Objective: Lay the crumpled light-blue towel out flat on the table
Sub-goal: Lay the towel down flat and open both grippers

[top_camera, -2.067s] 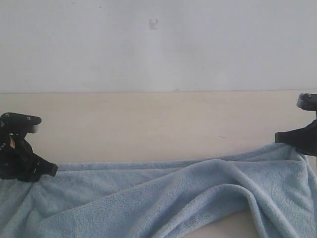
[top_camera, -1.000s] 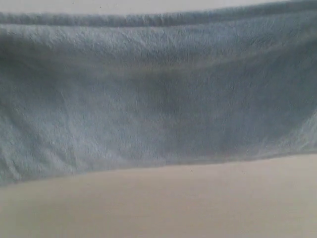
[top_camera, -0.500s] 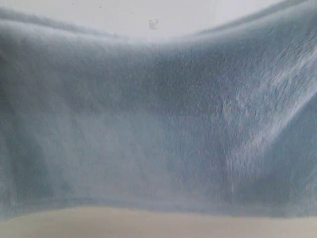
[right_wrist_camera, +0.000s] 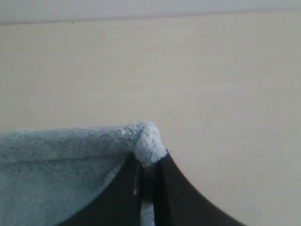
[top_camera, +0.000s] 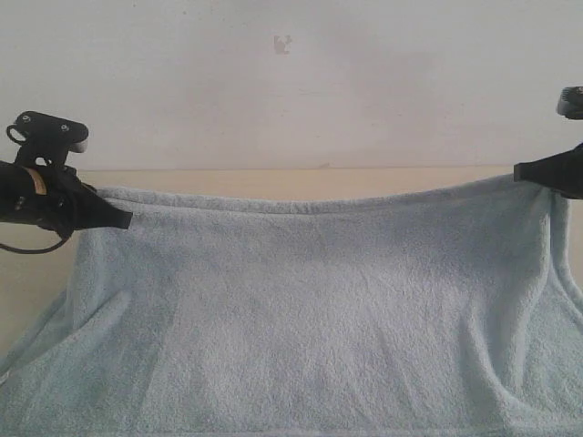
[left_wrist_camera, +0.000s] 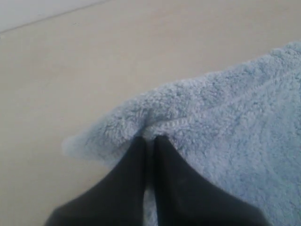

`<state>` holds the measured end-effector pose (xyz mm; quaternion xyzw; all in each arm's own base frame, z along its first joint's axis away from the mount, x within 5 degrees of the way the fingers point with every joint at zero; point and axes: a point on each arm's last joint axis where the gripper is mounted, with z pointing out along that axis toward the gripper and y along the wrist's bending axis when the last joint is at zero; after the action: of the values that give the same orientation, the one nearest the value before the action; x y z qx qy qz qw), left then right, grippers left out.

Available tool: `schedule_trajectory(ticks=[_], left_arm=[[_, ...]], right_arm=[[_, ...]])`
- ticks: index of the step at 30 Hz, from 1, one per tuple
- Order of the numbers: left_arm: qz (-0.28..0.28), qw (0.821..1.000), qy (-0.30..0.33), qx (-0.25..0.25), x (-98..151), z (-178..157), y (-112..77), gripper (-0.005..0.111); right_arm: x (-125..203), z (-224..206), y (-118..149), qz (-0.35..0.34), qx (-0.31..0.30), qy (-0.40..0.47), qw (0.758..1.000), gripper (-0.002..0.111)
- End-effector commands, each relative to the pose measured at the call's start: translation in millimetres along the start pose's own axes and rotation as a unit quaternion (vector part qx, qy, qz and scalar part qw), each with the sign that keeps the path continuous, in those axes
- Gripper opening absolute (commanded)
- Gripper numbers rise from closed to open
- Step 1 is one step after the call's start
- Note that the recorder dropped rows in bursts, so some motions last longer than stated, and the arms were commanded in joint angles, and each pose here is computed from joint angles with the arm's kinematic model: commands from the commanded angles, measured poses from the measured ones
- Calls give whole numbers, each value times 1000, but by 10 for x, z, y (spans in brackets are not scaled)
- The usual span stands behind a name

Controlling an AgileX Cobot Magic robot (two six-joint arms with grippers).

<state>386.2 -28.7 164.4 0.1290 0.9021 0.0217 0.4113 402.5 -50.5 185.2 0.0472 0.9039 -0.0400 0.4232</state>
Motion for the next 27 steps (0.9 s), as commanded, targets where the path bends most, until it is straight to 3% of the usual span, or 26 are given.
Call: schedule_trajectory(ticks=[1, 6, 10, 13, 16, 21, 25, 27], left_arm=[[19, 999, -31, -3, -184, 121, 45, 4], [68, 997, -32, -5, -236, 191, 58, 15], [74, 997, -32, -5, -236, 191, 57, 42], [74, 997, -31, -5, -234, 191, 58, 68], [74, 997, -16, -12, -231, 154, 76, 84], [42, 999, -8, -30, -357, -98, 129, 86], [-33, 998, 22, -41, -432, -399, 167, 78], [-57, 997, 37, -43, -449, -532, 176, 65]], right_arm=[[-236, 212, -16, -19, -8, -45, 999, 0], [-274, 382, -17, -28, -6, -45, 999, 0], [-247, 419, -31, -38, -1, -35, 999, 0], [-218, 421, -47, -39, 7, -19, 999, 0], [-206, 392, -71, -38, 19, -1, 999, 13], [-278, 244, -112, -41, 39, 11, 998, 52], [-386, -5, -173, -32, 68, 28, 997, 56], [-400, -154, -225, -26, 94, 58, 994, 56]])
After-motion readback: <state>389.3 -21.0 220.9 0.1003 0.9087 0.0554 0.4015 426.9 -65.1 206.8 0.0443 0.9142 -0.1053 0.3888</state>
